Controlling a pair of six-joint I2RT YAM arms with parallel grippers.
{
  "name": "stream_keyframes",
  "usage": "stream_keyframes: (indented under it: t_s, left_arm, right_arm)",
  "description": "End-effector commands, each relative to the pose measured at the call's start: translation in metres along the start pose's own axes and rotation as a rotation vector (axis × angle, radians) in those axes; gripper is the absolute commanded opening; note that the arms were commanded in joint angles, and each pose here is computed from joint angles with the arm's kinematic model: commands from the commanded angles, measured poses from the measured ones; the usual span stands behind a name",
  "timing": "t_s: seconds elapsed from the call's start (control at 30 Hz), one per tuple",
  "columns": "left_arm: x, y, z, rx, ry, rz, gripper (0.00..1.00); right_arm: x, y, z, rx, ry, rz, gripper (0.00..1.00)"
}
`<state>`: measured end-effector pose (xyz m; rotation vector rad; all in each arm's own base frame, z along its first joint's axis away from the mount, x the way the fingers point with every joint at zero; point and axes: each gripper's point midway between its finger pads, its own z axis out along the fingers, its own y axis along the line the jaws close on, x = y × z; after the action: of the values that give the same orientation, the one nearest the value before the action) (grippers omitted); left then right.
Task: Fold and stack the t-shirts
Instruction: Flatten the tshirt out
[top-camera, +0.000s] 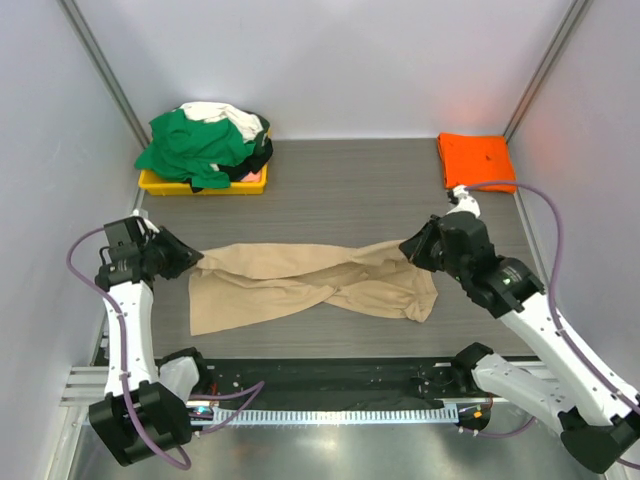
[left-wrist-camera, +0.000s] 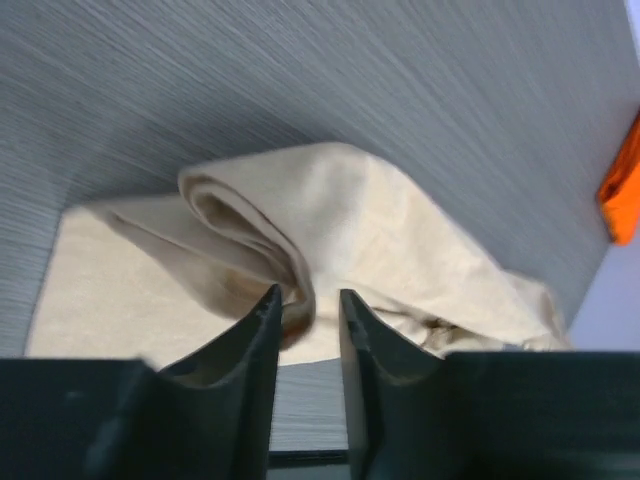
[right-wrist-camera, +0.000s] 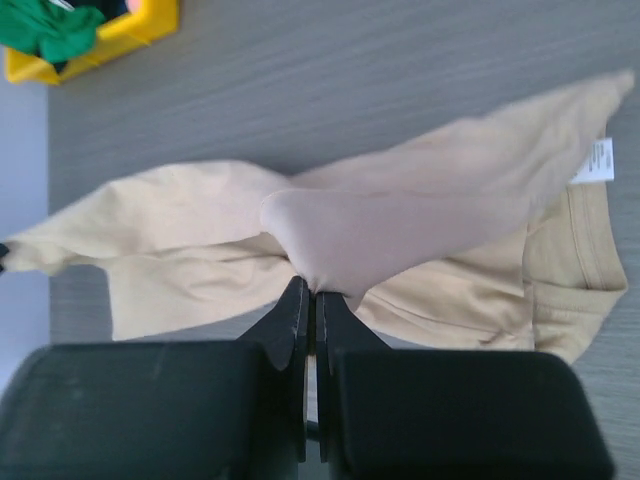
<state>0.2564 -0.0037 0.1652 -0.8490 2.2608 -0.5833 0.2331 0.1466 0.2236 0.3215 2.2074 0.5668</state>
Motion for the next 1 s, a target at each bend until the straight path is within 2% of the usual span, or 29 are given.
stream_keyframes:
  t_s: [0.0, 0.1, 0.2, 0.23, 0.3, 0.37, 0.4, 0.53, 0.63, 0.73, 0.97]
  left_arm:
    - [-0.008, -0.007, -0.014, -0.011, -0.038, 0.005, 0.35]
    - [-0.003, 0.002, -0.017, -0.056, -0.032, -0.002, 0.46]
    - [-0.003, 0.004, -0.026, -0.071, -0.082, 0.000, 0.51]
    - [-0.003, 0.004, -0.029, -0.072, -0.096, 0.003, 0.51]
    - [-0.002, -0.002, -0.037, -0.039, -0.120, 0.010, 0.51]
    - [0.000, -0.014, -0.040, 0.015, -0.127, 0.034, 0.51]
    - [0.005, -0.021, -0.040, 0.051, -0.109, 0.040, 0.51]
    - [0.024, -0.050, -0.031, 0.159, -0.057, 0.087, 0.52]
    - [0.038, -0.053, -0.016, 0.126, -0.028, 0.112, 0.51]
    - [0.056, -0.059, 0.003, 0.110, 0.026, 0.141, 0.50]
    - [0.082, -0.064, 0.049, 0.035, 0.100, 0.200, 0.47]
  right_arm:
    - [-0.012, -0.007, -0.021, 0.040, -0.029, -0.035, 0.01]
    - [-0.013, -0.010, -0.021, 0.053, -0.041, -0.039, 0.01]
    - [-0.027, -0.013, -0.016, 0.103, -0.082, -0.051, 0.01]
    - [-0.043, -0.006, -0.019, 0.107, -0.120, -0.053, 0.01]
    - [-0.058, 0.002, -0.008, 0.130, -0.117, -0.085, 0.01]
    - [-0.091, 0.029, -0.016, 0.072, -0.164, -0.083, 0.01]
    - [-0.096, 0.036, -0.007, 0.076, -0.153, -0.091, 0.01]
    - [-0.153, 0.069, -0.014, 0.027, -0.246, -0.085, 0.01]
    - [-0.182, 0.080, -0.007, 0.009, -0.265, -0.082, 0.01]
    - [-0.202, 0.078, 0.001, 0.018, -0.280, -0.075, 0.01]
    - [-0.217, 0.041, 0.063, 0.114, -0.210, -0.057, 0.01]
